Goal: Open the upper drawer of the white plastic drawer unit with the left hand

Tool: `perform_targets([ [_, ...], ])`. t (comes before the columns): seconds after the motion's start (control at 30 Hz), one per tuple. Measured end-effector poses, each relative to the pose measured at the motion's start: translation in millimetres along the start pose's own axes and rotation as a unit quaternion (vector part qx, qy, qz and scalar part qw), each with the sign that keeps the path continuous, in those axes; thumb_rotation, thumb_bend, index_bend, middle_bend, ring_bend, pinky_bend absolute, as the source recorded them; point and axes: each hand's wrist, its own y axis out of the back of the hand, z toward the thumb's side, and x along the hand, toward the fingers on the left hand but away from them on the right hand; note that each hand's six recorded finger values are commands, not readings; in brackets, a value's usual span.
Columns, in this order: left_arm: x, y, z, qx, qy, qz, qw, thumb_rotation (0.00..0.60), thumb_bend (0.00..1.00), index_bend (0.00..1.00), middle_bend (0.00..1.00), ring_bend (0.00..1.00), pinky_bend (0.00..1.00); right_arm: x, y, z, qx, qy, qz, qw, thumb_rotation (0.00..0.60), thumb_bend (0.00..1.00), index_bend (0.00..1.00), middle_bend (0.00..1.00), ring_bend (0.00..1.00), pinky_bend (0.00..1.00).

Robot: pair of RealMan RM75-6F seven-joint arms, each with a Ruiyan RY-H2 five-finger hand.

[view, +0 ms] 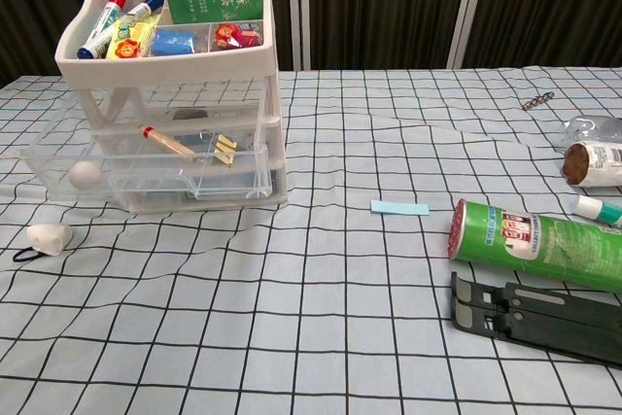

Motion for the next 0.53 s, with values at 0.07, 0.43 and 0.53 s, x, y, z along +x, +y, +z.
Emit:
perform_targets([
  [0.07, -15, 9, -2, -0.01, 0.005, 0.006, 0.9999, 0.6, 0.07, 0.03, 0.1, 0.1, 0.13, 0, 0, 0, 0.002, 0.002, 0.0, 1.0, 0.6, 0.11, 0.02, 0.0, 0.0, 0.0],
  [0.43, -59, 22, -12, 0.02, 0.019, -0.057, 0.998, 0.6, 0.06, 0.0, 0.0, 0.0, 0.0, -2, 11, -1, 0.028, 0.02, -0.019, 0.9992, 0.6, 0.09, 0.0, 0.0, 0.0, 0.0],
  [0.53, -64, 23, -14, 0.032, 0.023, -0.068, 0.9969, 0.6, 0.06, 0.0, 0.0, 0.0, 0.0, -2, 14, -1, 0.038, 0.024, -0.033, 0.9985, 0.6, 0.09, 0.0, 0.0, 0.0, 0.0],
])
